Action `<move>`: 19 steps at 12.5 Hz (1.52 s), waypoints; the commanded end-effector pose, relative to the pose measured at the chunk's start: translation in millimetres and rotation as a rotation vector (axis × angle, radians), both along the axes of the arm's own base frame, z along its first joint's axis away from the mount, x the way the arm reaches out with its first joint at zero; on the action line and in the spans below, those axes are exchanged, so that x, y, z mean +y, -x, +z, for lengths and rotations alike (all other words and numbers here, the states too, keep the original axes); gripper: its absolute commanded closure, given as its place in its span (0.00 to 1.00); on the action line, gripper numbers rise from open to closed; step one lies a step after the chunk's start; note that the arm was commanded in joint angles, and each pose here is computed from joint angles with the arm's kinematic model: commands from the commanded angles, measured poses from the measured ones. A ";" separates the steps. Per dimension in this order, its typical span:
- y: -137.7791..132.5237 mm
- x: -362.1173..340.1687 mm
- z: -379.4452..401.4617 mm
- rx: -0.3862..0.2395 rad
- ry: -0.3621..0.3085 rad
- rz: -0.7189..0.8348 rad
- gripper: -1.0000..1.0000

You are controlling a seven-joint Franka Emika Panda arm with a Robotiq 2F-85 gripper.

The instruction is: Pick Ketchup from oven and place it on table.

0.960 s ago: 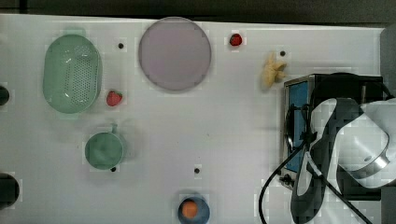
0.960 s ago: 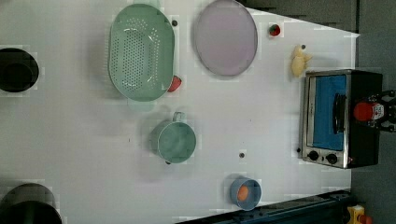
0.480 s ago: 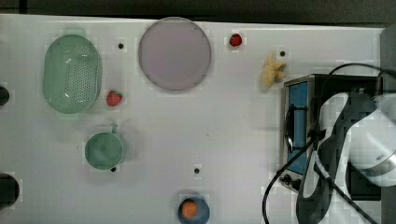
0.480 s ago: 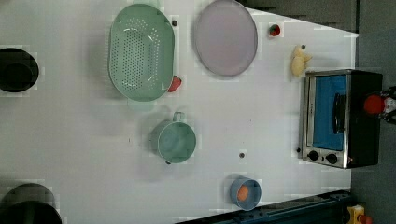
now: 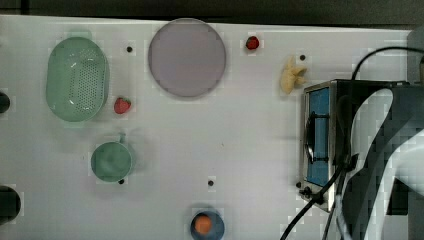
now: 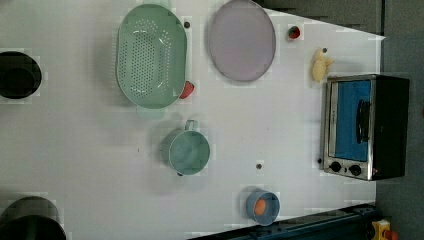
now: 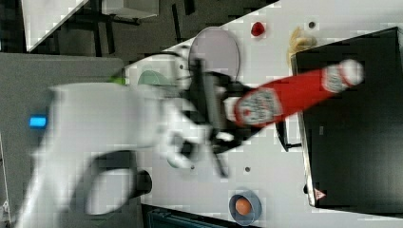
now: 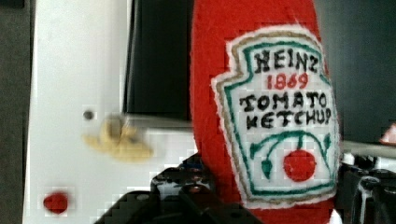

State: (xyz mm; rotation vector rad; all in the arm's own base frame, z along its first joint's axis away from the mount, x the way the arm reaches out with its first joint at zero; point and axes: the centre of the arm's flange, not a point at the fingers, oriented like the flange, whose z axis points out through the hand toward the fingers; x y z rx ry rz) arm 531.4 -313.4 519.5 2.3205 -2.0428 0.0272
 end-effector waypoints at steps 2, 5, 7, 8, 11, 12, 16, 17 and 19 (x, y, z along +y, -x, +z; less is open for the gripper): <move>-42.4 161.1 83.0 -0.080 -0.042 0.288 0.37; -48.5 251.9 75.0 -0.004 -0.090 0.446 0.37; -50.2 298.4 56.1 0.033 -0.106 0.526 0.37; -48.8 315.1 43.5 0.057 -0.115 0.554 0.37; -41.9 335.4 -7.9 0.131 -0.117 0.590 0.37; -40.0 335.2 -28.0 0.141 -0.111 0.592 0.37; -23.1 325.8 -121.3 0.139 -0.098 0.579 0.37; -15.3 322.0 -147.9 0.136 -0.096 0.572 0.37; 1.1 315.9 -199.9 0.127 -0.091 0.561 0.37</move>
